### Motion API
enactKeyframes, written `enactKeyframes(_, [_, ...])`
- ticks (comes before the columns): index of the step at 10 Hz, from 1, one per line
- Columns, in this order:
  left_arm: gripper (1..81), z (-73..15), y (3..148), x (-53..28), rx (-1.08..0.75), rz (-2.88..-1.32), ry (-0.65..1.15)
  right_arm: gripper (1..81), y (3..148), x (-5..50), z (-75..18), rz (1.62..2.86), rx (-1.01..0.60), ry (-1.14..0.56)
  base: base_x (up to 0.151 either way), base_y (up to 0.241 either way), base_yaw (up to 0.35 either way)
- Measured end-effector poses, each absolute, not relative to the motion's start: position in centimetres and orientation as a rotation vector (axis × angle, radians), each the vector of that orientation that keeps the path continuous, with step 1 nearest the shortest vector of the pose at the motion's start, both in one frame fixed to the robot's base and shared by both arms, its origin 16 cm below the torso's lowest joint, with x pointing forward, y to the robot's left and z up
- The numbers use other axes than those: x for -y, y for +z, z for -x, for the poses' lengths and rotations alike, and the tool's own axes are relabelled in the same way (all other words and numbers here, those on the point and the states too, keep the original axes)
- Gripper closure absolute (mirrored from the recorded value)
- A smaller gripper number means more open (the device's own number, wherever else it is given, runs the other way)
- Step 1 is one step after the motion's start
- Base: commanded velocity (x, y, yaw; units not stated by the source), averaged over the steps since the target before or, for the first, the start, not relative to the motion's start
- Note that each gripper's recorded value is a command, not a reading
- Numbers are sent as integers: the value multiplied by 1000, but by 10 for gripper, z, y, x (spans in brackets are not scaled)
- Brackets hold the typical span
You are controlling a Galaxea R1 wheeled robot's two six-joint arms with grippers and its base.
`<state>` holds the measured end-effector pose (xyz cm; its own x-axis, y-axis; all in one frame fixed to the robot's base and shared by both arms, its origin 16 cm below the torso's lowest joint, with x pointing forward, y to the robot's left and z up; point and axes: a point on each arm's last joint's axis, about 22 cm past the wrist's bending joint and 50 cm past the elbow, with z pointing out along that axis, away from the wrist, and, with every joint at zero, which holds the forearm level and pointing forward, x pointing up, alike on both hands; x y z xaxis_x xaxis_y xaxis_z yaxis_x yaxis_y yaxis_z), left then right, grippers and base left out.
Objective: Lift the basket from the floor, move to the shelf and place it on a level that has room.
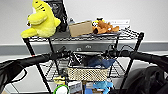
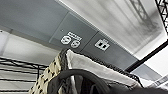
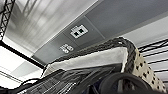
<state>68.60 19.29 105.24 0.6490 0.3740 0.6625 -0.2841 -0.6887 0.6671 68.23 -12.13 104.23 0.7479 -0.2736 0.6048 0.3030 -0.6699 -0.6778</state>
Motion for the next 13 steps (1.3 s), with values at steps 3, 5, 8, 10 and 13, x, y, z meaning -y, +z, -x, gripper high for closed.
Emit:
enactKeyframes(3, [811,-707,1053,-195,-68,-2118,1095,811,1040,117,-707,2154,20,-954,0,0,0])
enactKeyframes(5, [811,-705,1052,-199,-63,-2131,1092,811,1039,115,-707,2155,30,-957,0,0,0])
enactKeyframes(8, [10,-701,1067,-197,-30,-2108,1113,10,1038,115,-706,2169,68,-972,0,0,0])
enactKeyframes(10, [10,-696,1066,-196,-16,-2112,1103,10,1044,107,-705,2160,92,-976,0,0,0])
enactKeyframes(13, [10,-690,1068,-207,-18,-2112,1107,10,1046,117,-699,2153,90,-973,0,0,0])
